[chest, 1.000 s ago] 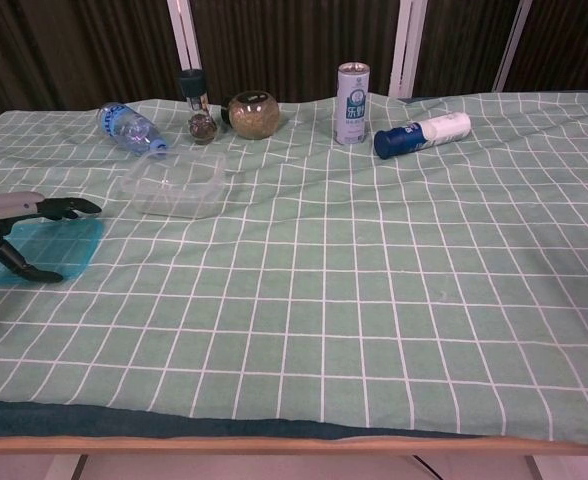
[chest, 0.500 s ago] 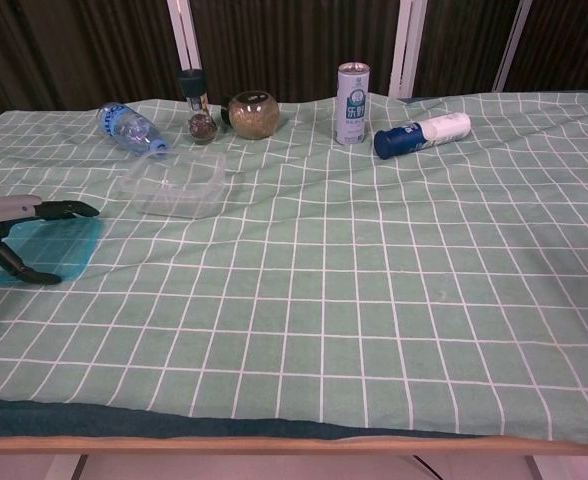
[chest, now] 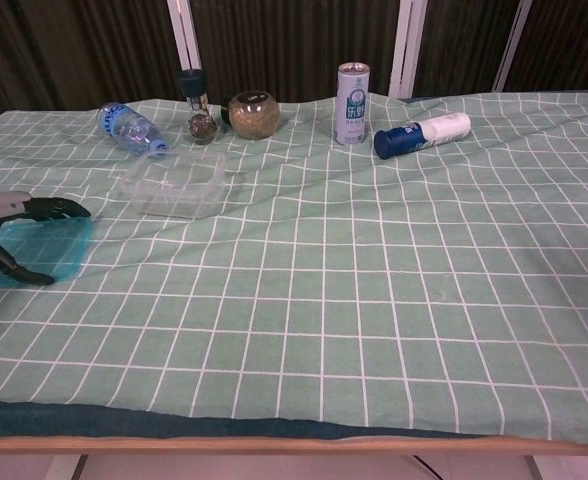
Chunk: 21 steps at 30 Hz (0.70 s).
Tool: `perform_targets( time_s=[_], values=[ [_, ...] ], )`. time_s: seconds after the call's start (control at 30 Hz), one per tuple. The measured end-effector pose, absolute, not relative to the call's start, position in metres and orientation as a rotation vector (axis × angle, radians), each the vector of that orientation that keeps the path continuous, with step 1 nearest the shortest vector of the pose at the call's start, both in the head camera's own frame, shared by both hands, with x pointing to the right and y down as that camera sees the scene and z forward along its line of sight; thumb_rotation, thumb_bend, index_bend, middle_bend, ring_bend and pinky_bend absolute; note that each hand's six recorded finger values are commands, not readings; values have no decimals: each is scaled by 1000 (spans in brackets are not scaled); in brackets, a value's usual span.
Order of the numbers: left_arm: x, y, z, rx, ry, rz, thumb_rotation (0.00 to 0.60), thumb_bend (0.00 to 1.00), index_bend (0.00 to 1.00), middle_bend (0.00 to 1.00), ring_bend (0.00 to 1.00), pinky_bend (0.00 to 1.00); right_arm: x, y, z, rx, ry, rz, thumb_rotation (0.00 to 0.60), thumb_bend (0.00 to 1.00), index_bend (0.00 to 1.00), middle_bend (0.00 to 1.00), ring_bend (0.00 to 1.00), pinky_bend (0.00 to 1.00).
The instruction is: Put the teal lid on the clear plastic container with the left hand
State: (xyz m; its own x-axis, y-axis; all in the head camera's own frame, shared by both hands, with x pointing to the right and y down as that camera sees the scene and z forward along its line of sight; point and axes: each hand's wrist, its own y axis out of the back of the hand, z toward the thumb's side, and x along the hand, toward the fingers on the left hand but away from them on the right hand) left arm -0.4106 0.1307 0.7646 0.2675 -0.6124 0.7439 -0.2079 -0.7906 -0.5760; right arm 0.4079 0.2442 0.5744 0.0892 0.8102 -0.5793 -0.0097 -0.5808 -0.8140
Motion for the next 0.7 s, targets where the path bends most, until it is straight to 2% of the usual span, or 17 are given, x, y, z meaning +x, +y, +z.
perform_targets(
  time_s=[0.47, 0.7],
  values=[
    [-413, 123, 736, -2157, 836, -1407, 600, 247, 331, 570, 585, 670, 406, 245, 575, -1709, -784, 1564, 600, 197, 0, 0, 0, 0],
    [-398, 110, 707, -2136, 797, -1324, 600, 247, 334, 571, 586, 675, 406, 245, 576, -1715, -782, 1562, 600, 197, 0, 0, 0, 0]
  ],
)
